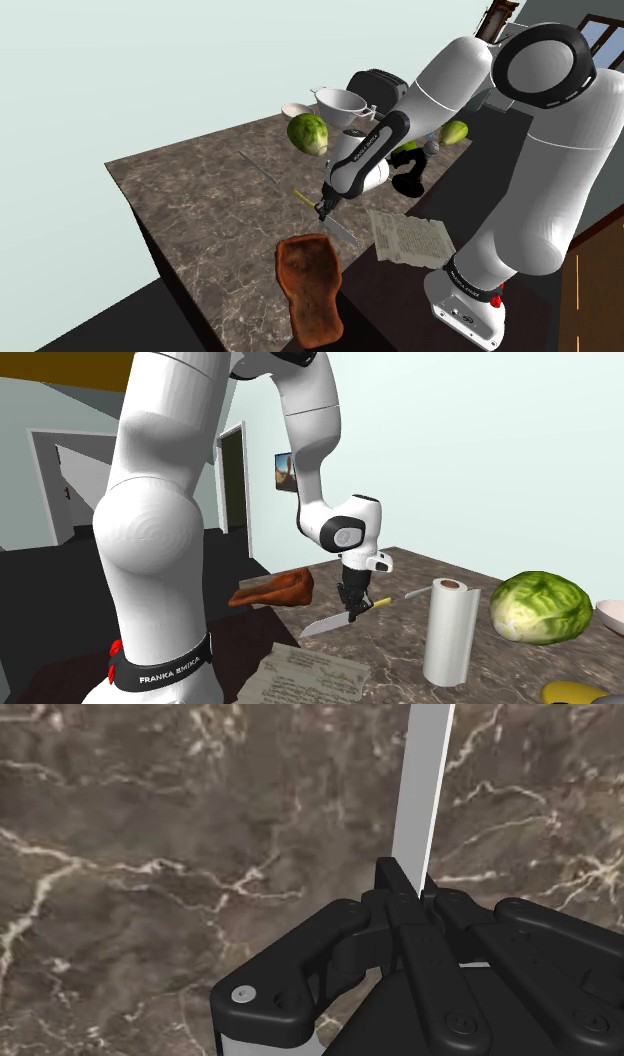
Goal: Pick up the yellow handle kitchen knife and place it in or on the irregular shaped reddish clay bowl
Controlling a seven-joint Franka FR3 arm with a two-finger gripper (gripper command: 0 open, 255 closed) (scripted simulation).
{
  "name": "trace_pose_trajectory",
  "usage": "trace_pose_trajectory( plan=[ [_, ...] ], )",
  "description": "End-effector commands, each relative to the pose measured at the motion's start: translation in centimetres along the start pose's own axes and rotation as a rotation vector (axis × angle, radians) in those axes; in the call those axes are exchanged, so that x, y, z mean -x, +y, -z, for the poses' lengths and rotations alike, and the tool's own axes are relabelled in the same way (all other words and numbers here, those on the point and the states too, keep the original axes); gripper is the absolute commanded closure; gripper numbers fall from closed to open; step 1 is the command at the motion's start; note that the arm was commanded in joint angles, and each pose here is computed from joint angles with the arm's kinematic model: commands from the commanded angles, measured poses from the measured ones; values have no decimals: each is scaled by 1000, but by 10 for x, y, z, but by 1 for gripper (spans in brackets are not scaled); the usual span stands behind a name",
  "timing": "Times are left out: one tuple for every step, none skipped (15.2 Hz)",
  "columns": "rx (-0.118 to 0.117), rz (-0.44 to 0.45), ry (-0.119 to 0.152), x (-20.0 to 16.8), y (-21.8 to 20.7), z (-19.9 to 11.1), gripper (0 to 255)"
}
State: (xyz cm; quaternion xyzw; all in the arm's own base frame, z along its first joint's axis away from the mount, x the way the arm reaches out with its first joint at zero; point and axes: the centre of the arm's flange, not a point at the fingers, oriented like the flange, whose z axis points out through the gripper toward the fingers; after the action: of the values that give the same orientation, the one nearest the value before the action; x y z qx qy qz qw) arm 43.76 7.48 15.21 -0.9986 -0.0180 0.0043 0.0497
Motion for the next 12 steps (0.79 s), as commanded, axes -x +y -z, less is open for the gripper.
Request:
trace_pose_trajectory(
  plan=[
    [0, 0, -1, 0, 0, 0, 255],
    [0, 0, -1, 0, -1, 5, 255],
    [0, 0, -1, 0, -1, 10, 255],
    [0, 0, -1, 0, -2, 15, 255],
    [0, 0, -1, 0, -2, 21, 255],
    [0, 0, -1, 0, -3, 26, 255],
    [0, 0, -1, 1, -3, 31, 255],
    [0, 0, -1, 1, -4, 36, 255],
    [0, 0, -1, 1, -4, 42, 255],
    [0, 0, -1, 1, -5, 47, 255],
    [0, 0, -1, 1, -5, 52, 255],
    [0, 0, -1, 1, -6, 57, 255]
  ],
)
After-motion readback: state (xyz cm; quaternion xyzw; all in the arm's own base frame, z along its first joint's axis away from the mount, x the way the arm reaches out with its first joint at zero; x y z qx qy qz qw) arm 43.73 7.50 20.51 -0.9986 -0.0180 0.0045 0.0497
